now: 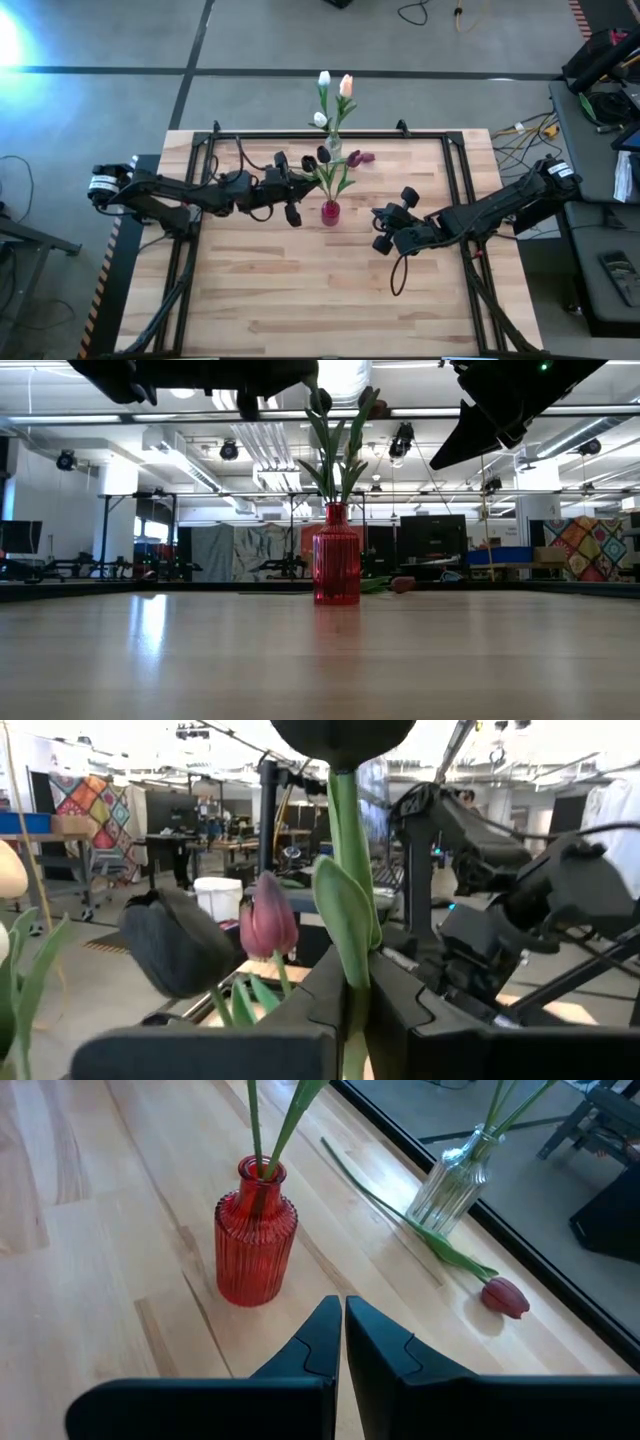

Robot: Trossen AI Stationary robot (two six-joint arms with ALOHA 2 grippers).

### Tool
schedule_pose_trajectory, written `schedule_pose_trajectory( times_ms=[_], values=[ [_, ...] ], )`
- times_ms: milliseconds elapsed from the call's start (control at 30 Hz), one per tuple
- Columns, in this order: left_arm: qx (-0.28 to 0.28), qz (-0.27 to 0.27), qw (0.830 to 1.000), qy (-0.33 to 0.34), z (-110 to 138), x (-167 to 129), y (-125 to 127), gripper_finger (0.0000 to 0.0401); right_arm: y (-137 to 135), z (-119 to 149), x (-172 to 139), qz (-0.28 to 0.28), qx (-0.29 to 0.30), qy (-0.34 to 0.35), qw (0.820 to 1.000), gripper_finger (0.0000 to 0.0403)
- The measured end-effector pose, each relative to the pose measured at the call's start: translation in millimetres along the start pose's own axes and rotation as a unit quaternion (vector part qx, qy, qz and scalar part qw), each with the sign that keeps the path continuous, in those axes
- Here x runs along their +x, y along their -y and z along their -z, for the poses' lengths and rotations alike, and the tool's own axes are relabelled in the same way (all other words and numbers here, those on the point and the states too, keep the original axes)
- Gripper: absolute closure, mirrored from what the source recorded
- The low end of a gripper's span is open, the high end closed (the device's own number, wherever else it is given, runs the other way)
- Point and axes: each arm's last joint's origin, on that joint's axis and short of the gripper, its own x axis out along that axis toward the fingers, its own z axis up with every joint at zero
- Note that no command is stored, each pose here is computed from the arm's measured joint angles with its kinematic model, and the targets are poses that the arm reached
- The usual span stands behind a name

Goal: Sort flowers into vase by color
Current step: Put the black flower into the red vase

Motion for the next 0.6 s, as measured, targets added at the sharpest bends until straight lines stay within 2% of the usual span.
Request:
schedule_pose_trajectory(
  times_ms=[600],
  values=[
    [0.053, -0.005, 0.994, -0.096, 18.7, -1.1, -4.7, 0.0245, 0.0, 0.0, 0.0, 0.000, 0.000, 0.000, 1.000, 0.0390]
  ],
)
